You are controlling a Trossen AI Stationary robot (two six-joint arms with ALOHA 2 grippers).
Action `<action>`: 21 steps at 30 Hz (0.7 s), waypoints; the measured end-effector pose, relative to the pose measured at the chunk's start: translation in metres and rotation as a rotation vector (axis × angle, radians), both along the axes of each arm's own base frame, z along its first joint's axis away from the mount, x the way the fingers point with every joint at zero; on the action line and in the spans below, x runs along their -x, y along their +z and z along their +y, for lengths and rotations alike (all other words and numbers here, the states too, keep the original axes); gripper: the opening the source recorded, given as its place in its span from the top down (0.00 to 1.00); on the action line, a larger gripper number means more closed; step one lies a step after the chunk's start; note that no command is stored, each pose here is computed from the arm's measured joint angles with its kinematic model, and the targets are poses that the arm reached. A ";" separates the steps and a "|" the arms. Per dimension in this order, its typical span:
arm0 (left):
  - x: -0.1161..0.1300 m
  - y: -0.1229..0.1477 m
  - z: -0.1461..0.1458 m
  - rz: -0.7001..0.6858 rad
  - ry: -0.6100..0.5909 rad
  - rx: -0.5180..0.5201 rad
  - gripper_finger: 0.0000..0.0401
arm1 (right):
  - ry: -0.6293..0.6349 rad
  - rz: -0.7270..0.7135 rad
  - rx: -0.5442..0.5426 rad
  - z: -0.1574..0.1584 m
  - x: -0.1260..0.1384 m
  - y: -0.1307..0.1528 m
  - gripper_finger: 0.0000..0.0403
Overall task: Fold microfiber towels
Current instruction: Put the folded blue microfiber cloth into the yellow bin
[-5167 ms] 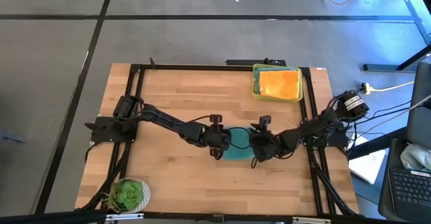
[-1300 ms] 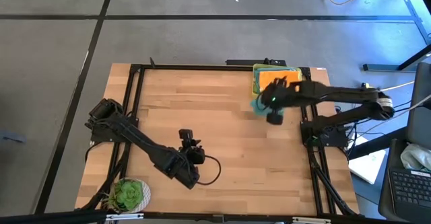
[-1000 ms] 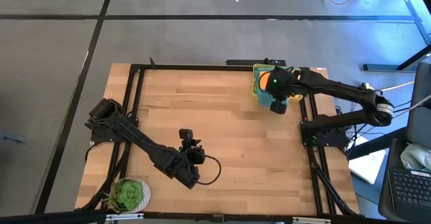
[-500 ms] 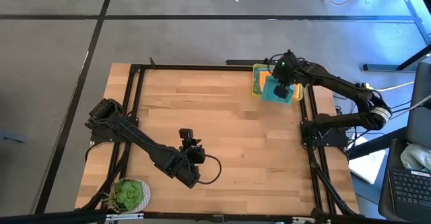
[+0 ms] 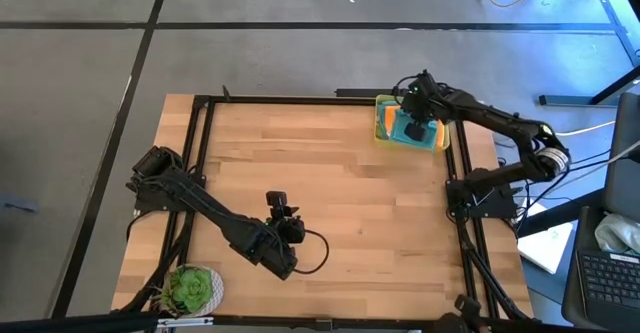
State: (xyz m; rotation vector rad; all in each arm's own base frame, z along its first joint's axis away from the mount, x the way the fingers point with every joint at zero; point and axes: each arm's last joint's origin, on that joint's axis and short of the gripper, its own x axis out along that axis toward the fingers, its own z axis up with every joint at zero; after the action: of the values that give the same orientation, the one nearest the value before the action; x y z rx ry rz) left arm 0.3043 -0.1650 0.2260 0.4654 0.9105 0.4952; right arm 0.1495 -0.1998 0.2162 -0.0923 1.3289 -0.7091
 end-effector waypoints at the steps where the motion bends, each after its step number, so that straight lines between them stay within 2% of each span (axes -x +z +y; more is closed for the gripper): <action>1: 0.000 0.000 0.000 0.000 0.000 0.000 0.73 | 0.005 0.001 0.003 -0.002 -0.001 -0.002 0.95; 6: 0.000 0.000 0.000 -0.002 0.002 0.001 0.73 | 0.000 0.003 0.027 -0.009 -0.006 -0.008 0.94; 9: 0.000 0.000 0.000 -0.003 0.003 0.002 0.73 | -0.007 0.004 0.028 -0.010 -0.005 -0.009 0.89; 16: 0.000 0.000 0.000 -0.008 0.004 0.006 0.73 | -0.011 -0.020 0.058 -0.008 -0.003 0.001 0.63; 21: 0.000 0.000 0.000 -0.008 0.004 0.006 0.73 | -0.044 -0.069 0.107 -0.004 -0.001 0.023 0.47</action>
State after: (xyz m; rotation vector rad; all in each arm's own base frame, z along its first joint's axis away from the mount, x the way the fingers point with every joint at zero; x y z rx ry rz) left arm 0.3046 -0.1652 0.2261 0.4560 0.9051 0.4980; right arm 0.1506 -0.2038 0.2390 -0.1233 1.2299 -0.8143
